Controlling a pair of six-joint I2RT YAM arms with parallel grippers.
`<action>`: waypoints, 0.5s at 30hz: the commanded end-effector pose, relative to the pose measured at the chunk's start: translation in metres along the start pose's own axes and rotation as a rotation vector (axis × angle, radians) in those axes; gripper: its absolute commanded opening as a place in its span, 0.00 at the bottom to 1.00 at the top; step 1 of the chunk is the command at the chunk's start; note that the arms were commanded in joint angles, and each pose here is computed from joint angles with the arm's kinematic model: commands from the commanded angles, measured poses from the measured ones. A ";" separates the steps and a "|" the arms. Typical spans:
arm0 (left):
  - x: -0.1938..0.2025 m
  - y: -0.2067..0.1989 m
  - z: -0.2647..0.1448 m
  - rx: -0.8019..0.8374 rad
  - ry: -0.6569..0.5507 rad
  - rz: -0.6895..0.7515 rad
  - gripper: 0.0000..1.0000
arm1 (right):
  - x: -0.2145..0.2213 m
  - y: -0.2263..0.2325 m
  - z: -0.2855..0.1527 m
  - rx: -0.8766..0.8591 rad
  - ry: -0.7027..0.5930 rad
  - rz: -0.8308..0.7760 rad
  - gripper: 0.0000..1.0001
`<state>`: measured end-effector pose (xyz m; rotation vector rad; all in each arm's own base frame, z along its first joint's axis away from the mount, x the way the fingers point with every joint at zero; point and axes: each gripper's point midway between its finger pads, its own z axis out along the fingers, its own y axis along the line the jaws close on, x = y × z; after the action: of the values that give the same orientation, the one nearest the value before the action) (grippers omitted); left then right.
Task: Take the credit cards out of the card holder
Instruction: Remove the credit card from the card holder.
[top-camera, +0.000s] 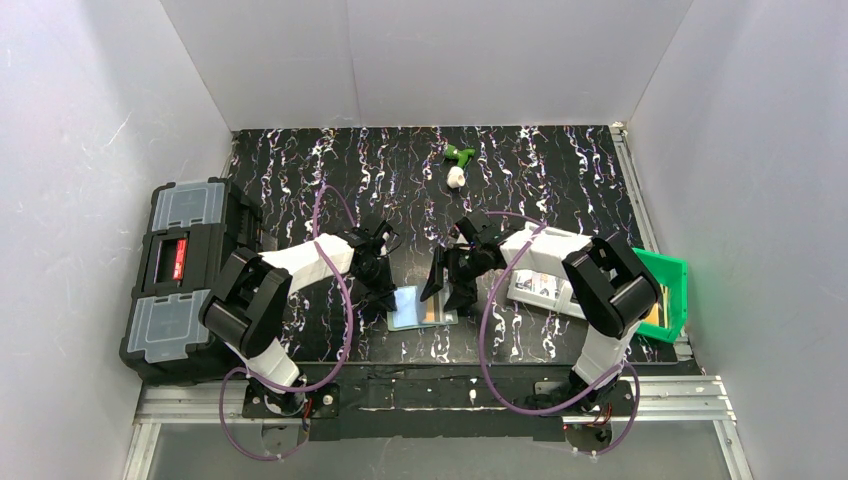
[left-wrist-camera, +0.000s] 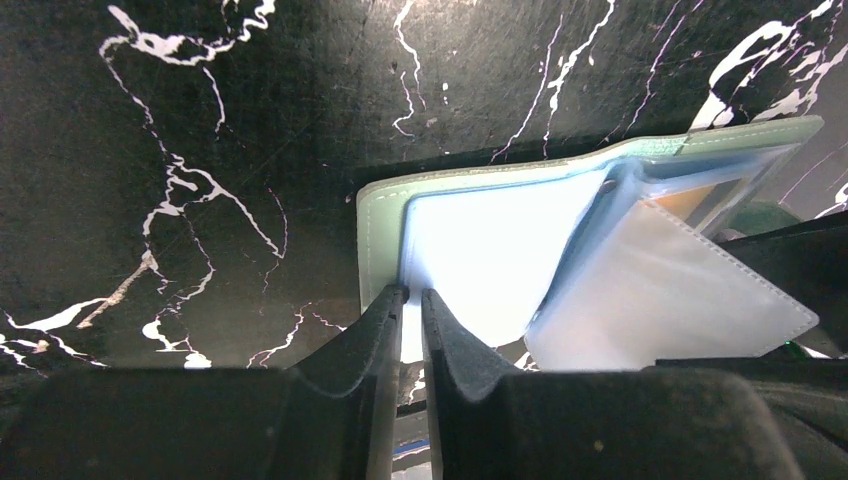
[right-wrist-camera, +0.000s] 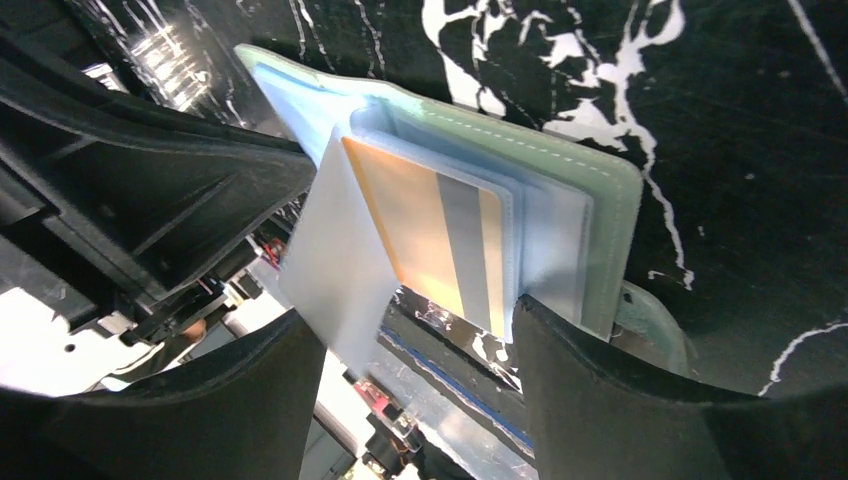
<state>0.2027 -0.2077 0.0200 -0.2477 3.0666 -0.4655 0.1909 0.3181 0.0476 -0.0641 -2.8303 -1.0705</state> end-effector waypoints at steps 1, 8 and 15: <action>0.014 0.022 0.012 -0.094 0.051 -0.008 0.11 | -0.003 0.033 -0.012 -0.125 -0.029 -0.046 0.75; 0.013 0.021 0.010 -0.085 0.042 -0.003 0.11 | -0.005 0.034 -0.008 -0.130 -0.024 -0.040 0.74; 0.010 0.018 -0.001 -0.083 0.018 0.001 0.14 | -0.009 0.022 -0.005 -0.050 -0.036 -0.030 0.73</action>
<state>0.2026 -0.2070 0.0202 -0.2498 3.0677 -0.4632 0.1974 0.3299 0.0611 -0.0715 -2.8071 -1.1804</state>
